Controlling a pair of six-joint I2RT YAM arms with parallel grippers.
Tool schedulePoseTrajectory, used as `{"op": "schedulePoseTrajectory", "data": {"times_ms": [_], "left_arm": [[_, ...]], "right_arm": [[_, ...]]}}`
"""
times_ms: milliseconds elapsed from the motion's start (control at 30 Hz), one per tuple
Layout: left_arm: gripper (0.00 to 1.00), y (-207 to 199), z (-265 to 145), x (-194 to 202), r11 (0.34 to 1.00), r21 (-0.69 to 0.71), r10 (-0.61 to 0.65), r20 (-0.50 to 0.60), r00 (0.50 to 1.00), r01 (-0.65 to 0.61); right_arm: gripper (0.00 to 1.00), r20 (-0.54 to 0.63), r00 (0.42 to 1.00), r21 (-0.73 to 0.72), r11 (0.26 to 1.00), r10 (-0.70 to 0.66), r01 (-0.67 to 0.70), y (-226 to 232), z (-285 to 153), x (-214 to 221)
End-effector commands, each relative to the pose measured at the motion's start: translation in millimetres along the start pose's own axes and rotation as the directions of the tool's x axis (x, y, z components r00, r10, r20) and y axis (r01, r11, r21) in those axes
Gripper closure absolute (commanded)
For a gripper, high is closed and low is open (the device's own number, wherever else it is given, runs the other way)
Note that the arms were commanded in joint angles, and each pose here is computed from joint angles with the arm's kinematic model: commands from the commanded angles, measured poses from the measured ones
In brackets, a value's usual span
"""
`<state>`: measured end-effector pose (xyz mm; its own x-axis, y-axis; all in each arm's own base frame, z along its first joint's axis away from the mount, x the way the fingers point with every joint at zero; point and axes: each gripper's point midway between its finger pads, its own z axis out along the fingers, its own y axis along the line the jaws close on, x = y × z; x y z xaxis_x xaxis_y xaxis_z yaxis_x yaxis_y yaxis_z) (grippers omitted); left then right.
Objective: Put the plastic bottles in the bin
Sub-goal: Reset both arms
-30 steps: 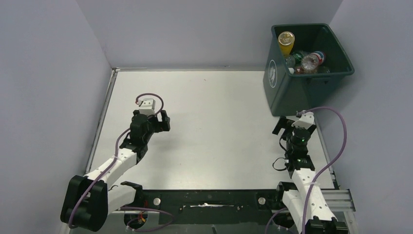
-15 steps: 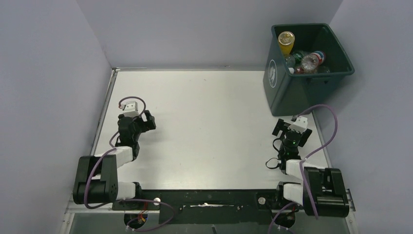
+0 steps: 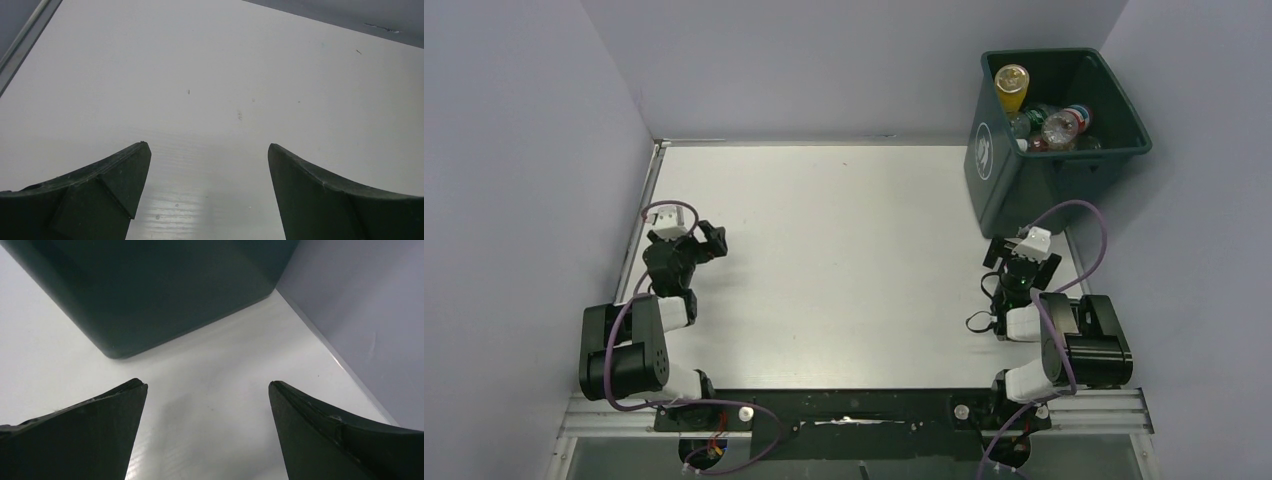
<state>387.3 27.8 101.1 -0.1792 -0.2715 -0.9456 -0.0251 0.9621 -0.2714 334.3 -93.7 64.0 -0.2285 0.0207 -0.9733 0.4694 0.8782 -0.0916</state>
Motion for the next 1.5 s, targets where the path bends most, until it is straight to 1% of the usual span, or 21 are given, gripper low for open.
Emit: {"op": "schedulePoseTrajectory", "data": {"times_ms": [0,100,133,167,200,267,400,433,500,567,633,667,733,800,900,1000,1033,1067,1133,1300,1467], "left_arm": [[0.11,0,-2,-42,0.998,0.012,0.052,0.175,0.983,-0.055],[0.11,1,-4,-44,0.998,0.007,0.052,0.193,0.98,-0.055],[0.11,0,-5,-45,0.998,0.01,0.056,0.201,0.978,-0.059],[0.11,-1,-8,-46,0.998,0.008,0.061,0.207,0.976,-0.064],[0.11,0,-11,-45,0.998,0.004,0.068,0.212,0.975,-0.07],[0.11,1,-15,-45,0.996,-0.008,0.085,0.213,0.973,-0.085],[0.11,0,-22,-35,0.994,-0.023,0.106,0.183,0.977,-0.103],[0.11,1,-24,-26,0.994,-0.034,0.111,0.152,0.982,-0.107],[0.11,5,-32,-11,0.992,-0.062,0.115,0.139,0.984,-0.107],[0.11,8,-40,-9,0.994,-0.08,0.089,0.186,0.979,-0.075],[0.11,15,-36,-3,0.993,-0.105,0.079,0.174,0.982,-0.061],[0.11,15,-30,-3,0.993,-0.095,0.083,0.173,0.981,-0.067],[0.11,16,-17,6,0.994,-0.072,0.085,0.118,0.989,-0.077],[0.11,13,-12,9,0.994,-0.062,0.1,0.093,0.991,-0.095],[0.11,12,-12,11,0.992,-0.068,0.114,0.092,0.989,-0.108],[0.11,19,-17,20,0.979,-0.176,0.119,0.095,0.988,-0.101],[0.11,22,-18,18,0.976,-0.192,0.13,0.123,0.984,-0.105],[0.11,20,-17,12,0.977,-0.188,0.132,0.144,0.981,-0.104],[0.11,20,-15,21,0.974,-0.197,0.133,0.096,0.986,-0.112],[0.11,17,-12,19,0.973,-0.19,0.15,0.106,0.983,-0.128],[0.11,13,-10,20,0.972,-0.184,0.165,0.09,0.982,-0.147]], "right_arm": [[0.02,0.128,0.99,-0.003,0.999,0.052,-0.053,2,10,-40],[0.02,0.143,0.989,-0.076,0.997,0.029,-0.018,12,5,-36],[0.02,0.177,0.984,-0.097,0.995,0.028,-0.011,15,3,-38],[0.02,0.192,0.981,-0.088,0.996,0.004,0.013,15,1,-39],[0.02,0.18,0.984,-0.087,0.996,0.001,0.015,16,-1,-36],[0.02,0.193,0.981,-0.103,0.994,-0.01,0.031,19,-1,-38],[0.02,0.16,0.987,-0.119,0.993,-0.004,0.024,21,6,-35],[0.02,0.159,0.987,-0.119,0.993,-0.005,0.024,20,6,-35],[0.02,0.159,0.987,-0.119,0.993,-0.004,0.023,21,6,-35],[0.02,0.158,0.987,-0.119,0.993,-0.003,0.022,21,7,-35],[0.02,0.159,0.987,-0.121,0.992,-0.002,0.022,21,7,-35],[0.02,0.159,0.987,-0.119,0.993,-0.002,0.022,20,7,-35],[0.02,0.159,0.987,-0.121,0.992,-0.002,0.022,21,6,-35],[0.02,0.159,0.987,-0.118,0.993,-0.004,0.023,20,6,-35],[0.02,0.159,0.987,-0.119,0.993,-0.005,0.024,21,6,-35],[0.02,0.156,0.988,-0.12,0.992,-0.004,0.023,21,7,-34],[0.02,0.156,0.988,-0.122,0.992,-0.002,0.021,21,7,-35],[0.02,0.152,0.988,-0.126,0.992,0.0,0.019,21,8,-35],[0.02,0.131,0.991,-0.141,0.99,0.005,0.013,22,12,-32],[0.02,0.123,0.992,-0.151,0.989,0.01,0.009,21,14,-32],[0.02,0.123,0.992,-0.151,0.988,0.011,0.008,22,15,-32]]}}
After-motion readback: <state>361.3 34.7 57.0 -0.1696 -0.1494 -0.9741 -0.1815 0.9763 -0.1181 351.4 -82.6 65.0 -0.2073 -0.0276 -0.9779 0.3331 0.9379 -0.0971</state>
